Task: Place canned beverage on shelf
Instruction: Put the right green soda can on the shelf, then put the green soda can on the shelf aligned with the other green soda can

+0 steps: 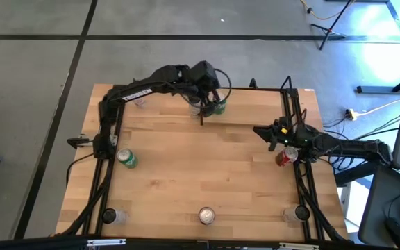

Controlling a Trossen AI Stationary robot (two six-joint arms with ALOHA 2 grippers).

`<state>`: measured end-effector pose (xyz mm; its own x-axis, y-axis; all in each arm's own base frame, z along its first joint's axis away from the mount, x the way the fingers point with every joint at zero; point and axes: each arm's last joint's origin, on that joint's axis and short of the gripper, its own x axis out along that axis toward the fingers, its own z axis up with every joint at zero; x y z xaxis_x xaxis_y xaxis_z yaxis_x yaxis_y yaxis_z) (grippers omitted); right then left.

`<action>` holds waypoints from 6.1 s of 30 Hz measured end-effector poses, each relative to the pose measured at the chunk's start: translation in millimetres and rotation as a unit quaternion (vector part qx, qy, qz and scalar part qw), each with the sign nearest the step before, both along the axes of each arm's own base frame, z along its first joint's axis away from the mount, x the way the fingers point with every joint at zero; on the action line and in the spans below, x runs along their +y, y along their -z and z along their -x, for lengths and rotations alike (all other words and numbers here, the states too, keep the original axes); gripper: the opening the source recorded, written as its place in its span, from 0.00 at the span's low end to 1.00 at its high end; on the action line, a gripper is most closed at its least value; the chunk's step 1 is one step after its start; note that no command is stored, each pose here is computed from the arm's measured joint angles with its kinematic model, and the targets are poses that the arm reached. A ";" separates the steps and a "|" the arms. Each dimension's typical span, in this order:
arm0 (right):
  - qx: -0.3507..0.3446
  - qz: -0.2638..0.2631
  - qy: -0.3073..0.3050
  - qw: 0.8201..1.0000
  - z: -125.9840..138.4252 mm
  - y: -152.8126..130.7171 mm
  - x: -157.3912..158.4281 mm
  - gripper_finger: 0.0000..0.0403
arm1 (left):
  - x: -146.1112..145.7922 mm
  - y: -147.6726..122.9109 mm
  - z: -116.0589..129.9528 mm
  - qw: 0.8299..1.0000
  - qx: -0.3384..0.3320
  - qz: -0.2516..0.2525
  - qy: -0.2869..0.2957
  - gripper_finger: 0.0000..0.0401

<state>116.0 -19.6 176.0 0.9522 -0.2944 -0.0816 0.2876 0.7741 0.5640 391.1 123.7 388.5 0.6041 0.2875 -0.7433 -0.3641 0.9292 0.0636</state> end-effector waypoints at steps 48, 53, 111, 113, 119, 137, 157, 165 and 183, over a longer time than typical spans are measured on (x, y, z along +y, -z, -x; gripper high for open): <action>0.361 0.126 0.024 0.924 -189.0 -10.9 -132.4 0.10 | -54.4 33.4 184.3 0.991 -0.133 0.015 -0.017 0.96; 0.392 0.123 0.007 0.912 -187.1 -15.3 -130.6 0.10 | -56.2 34.3 184.7 0.990 -0.134 0.043 -0.003 0.96; 0.366 0.253 -0.106 0.889 -172.5 -80.6 -81.5 0.10 | -141.5 157.7 258.7 0.845 0.255 0.304 -0.358 0.80; 0.370 0.251 -0.107 0.888 -171.9 -80.0 -81.3 0.10 | -141.7 157.5 258.3 0.857 0.260 0.300 -0.328 0.73; 0.384 0.165 -0.192 0.888 -156.7 -76.7 -70.4 0.10 | -140.3 138.4 249.4 0.897 0.246 0.288 -0.228 0.63; 0.337 0.115 -0.235 0.905 -104.7 -78.0 -46.0 0.10 | -111.6 91.8 71.8 0.952 0.253 0.170 0.022 0.62; 0.380 0.125 -0.244 0.883 -98.6 -71.7 -45.7 0.10 | -108.7 146.7 -47.0 0.948 0.270 0.145 0.084 0.68; 0.373 0.134 -0.238 0.887 -100.3 -73.2 -46.5 0.13 | -118.0 139.2 -51.6 0.954 0.249 0.138 0.098 0.87; 0.193 0.233 -0.283 0.910 -140.2 -97.1 0.4 0.87 | -143.4 11.5 13.9 0.977 0.151 0.054 0.141 0.91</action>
